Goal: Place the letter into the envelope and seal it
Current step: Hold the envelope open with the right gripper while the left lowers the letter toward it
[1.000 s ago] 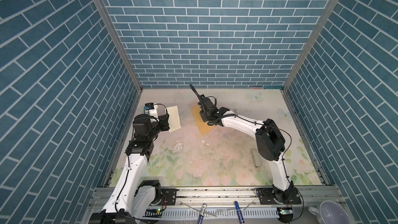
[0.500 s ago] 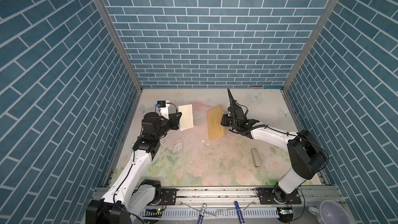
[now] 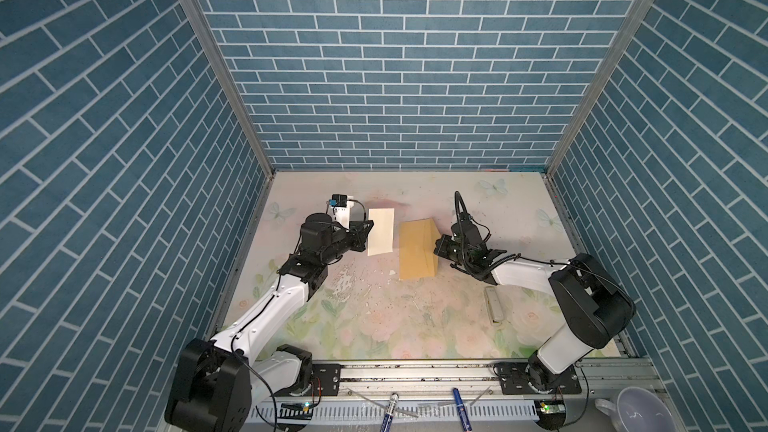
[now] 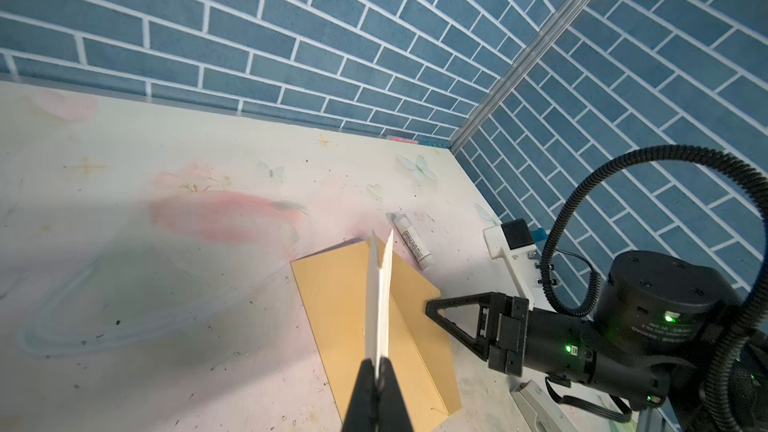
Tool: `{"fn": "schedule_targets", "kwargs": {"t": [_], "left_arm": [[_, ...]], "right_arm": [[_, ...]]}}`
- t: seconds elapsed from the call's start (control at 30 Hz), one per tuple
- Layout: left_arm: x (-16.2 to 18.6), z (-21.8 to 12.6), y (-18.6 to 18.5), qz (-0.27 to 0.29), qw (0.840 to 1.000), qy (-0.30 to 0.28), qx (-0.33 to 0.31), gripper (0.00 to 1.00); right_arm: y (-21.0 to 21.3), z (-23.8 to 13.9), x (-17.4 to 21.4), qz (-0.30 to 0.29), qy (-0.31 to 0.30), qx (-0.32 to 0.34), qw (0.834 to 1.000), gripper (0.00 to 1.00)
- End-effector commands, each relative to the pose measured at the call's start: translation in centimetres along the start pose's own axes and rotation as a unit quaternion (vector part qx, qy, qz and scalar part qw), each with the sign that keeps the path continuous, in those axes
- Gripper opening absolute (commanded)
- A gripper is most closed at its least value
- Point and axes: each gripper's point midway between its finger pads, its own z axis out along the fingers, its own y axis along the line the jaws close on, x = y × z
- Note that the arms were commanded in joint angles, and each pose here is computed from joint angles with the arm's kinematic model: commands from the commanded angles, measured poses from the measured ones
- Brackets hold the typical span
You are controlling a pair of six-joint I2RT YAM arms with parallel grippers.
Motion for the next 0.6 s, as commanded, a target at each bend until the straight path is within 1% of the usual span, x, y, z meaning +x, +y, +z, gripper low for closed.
{"fn": "schedule_targets", "kwargs": {"t": [0.0,0.07,0.13,0.23,0.3,0.43,0.57], "left_arm": [[-2.2,0.5,-1.6,0.015,0.999,-0.023,0.018,0.00],[-2.0,0.7,-1.7,0.015,0.999,-0.021,0.020,0.00],[-1.9,1.0,-1.8,0.015,1.000,-0.018,0.020,0.00],[-1.6,1.4,-1.9,0.016,1.000,-0.013,0.021,0.00],[-1.4,1.9,-2.2,0.016,1.000,-0.010,0.025,0.00],[-0.7,3.2,-3.3,0.020,0.999,0.003,0.038,0.00],[0.0,4.4,-3.7,0.017,0.999,0.012,0.044,0.00]], "right_arm": [[-0.8,0.5,0.4,0.011,0.008,0.002,1.000,0.09],[-0.9,0.4,0.2,-0.004,0.012,0.010,1.000,0.16],[-0.8,0.1,-0.3,-0.026,0.013,0.018,0.999,0.28],[-0.4,-0.6,-1.2,-0.067,0.014,0.034,0.997,0.40],[-0.6,-1.1,-1.8,-0.093,0.014,0.054,0.994,0.45],[-0.8,-2.0,-3.1,-0.145,0.012,0.091,0.985,0.51],[-1.3,-2.4,-3.9,-0.187,0.018,0.126,0.974,0.55]]}}
